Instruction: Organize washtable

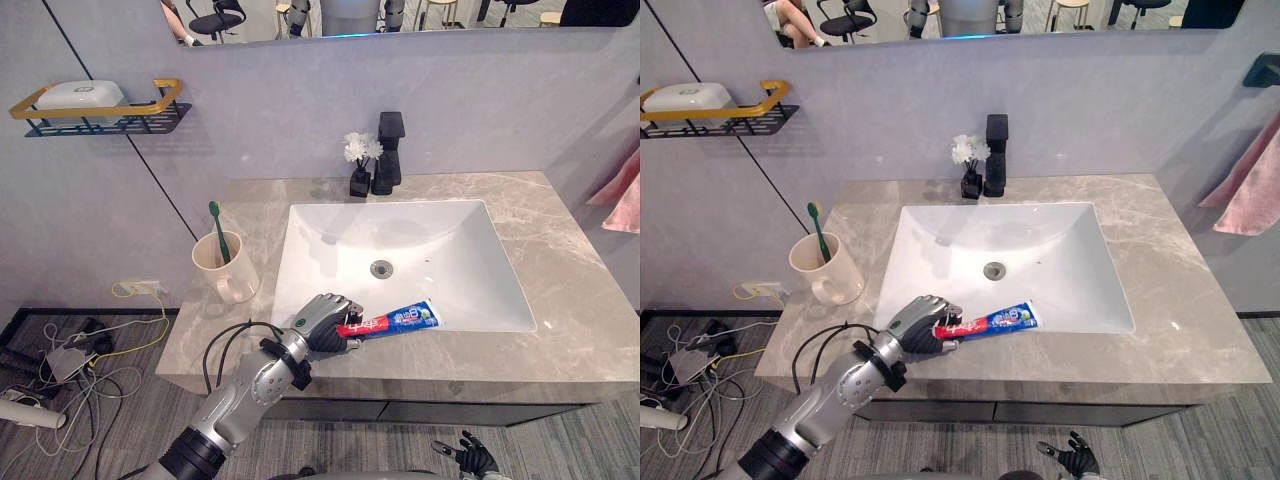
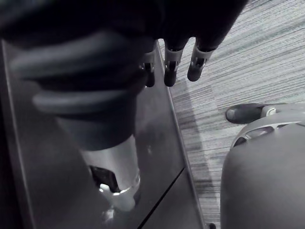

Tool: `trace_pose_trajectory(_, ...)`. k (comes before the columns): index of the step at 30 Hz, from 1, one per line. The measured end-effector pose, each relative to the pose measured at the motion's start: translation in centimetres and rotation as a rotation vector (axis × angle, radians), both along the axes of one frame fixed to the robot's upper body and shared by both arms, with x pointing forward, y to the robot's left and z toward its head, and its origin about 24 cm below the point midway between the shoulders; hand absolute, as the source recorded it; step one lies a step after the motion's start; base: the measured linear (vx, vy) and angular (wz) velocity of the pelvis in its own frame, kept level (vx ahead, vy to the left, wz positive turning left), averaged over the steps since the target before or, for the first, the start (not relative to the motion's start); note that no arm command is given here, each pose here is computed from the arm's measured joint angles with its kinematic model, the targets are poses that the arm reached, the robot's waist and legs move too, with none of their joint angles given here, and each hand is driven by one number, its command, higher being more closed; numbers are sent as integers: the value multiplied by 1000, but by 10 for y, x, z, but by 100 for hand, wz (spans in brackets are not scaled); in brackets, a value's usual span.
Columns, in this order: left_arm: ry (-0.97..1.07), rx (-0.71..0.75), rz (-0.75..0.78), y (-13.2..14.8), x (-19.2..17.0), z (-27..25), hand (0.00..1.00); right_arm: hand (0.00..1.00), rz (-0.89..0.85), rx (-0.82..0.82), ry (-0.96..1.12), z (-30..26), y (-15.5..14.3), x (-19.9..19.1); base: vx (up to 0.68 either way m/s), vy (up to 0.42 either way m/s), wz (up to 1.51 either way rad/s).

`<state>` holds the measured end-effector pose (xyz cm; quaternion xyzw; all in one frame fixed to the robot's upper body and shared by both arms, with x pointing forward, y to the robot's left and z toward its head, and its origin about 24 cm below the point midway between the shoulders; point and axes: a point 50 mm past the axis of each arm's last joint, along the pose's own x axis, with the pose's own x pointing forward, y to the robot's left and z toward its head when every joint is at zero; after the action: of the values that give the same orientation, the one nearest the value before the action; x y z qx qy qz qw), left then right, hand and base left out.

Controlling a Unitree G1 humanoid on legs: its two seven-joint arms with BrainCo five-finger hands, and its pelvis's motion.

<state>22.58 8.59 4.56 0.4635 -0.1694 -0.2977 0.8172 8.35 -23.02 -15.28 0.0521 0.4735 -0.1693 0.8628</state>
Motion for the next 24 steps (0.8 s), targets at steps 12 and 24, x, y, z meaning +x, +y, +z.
trace_pose_trajectory(12,33,-15,61,12,-2,-5,100,0,-39,1,-5,1,-5,-3,-24,-2,-12)
trace_pose_trajectory(24,16,-133,175,18,5,9,100,0,-251,-78,-68,14,-37,-22,-5,-4,-18)
